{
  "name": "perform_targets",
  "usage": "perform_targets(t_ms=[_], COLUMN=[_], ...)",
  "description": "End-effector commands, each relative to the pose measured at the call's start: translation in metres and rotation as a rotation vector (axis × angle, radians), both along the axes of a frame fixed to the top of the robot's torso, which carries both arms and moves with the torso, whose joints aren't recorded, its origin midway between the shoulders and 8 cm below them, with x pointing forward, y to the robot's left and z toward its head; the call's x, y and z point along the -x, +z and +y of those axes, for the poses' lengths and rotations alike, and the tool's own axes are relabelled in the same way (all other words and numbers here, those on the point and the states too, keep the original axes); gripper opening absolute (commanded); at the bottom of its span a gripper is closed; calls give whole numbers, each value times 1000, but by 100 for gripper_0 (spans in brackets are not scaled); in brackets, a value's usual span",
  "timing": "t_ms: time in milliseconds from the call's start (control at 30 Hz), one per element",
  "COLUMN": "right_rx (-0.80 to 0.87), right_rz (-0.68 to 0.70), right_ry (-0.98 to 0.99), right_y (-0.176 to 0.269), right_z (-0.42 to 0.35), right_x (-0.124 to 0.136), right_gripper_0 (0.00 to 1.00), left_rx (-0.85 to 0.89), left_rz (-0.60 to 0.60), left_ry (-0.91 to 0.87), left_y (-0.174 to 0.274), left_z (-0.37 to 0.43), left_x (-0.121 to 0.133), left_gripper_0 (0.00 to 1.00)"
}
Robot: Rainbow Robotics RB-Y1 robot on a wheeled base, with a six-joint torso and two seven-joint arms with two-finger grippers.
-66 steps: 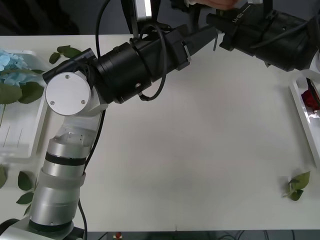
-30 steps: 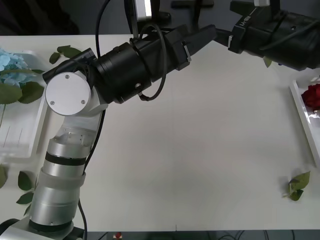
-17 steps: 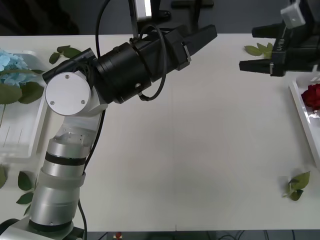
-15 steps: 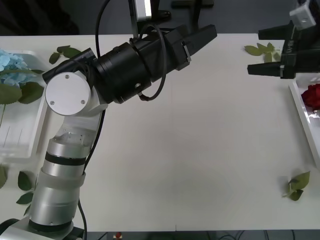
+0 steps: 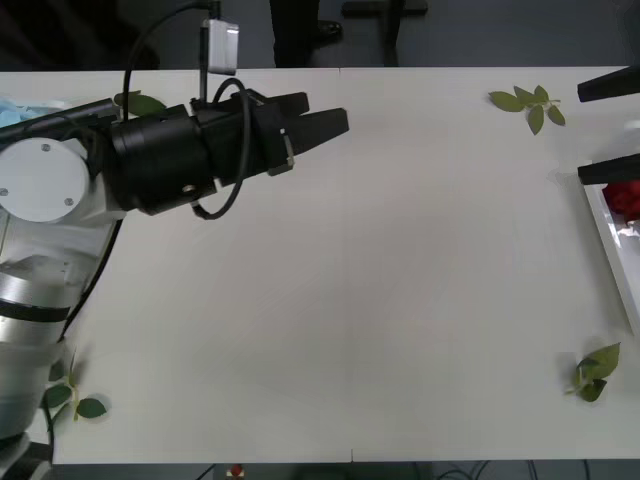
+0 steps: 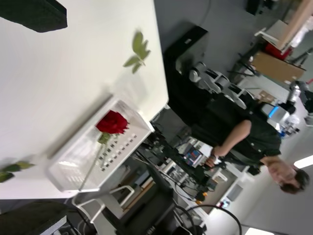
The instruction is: Place the red flowers into the right box and the blue flowers into the left box. If a person shows an open palm, hand one flower to the person first, then continue sorting.
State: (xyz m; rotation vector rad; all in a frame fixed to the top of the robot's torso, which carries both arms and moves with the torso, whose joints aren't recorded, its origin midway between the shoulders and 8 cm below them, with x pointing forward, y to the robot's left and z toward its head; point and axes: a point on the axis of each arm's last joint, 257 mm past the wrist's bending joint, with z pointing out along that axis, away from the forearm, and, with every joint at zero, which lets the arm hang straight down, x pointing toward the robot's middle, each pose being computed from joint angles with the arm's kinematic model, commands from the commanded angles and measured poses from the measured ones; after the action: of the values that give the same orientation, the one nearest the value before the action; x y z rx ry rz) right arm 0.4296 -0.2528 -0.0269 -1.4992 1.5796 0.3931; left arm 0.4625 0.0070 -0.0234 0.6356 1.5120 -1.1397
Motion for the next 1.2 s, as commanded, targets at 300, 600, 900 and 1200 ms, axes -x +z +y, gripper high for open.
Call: perform_targets(t_ms=[300,600,900,1200], right_rx=[35,45,55,71], right_rz=[78,105,111,112], right_ry=[-26,-23,-22,-35], right_y=[-8,-9,-10,-12], right_z=[-37,-44,-46,-50], right_x=[8,13,15,14], right_gripper_0=[100,100,100,100], left_rx=[-313,-351,-288,-259], left_rz=[81,20,43,-12], left_ry=[-39,-132,-193,-186], left_y=[-32,-29,-36,-40], left_z=[120,143,118,89], left_x=[41,77,92,82], left_gripper_0=[100,100,100,100])
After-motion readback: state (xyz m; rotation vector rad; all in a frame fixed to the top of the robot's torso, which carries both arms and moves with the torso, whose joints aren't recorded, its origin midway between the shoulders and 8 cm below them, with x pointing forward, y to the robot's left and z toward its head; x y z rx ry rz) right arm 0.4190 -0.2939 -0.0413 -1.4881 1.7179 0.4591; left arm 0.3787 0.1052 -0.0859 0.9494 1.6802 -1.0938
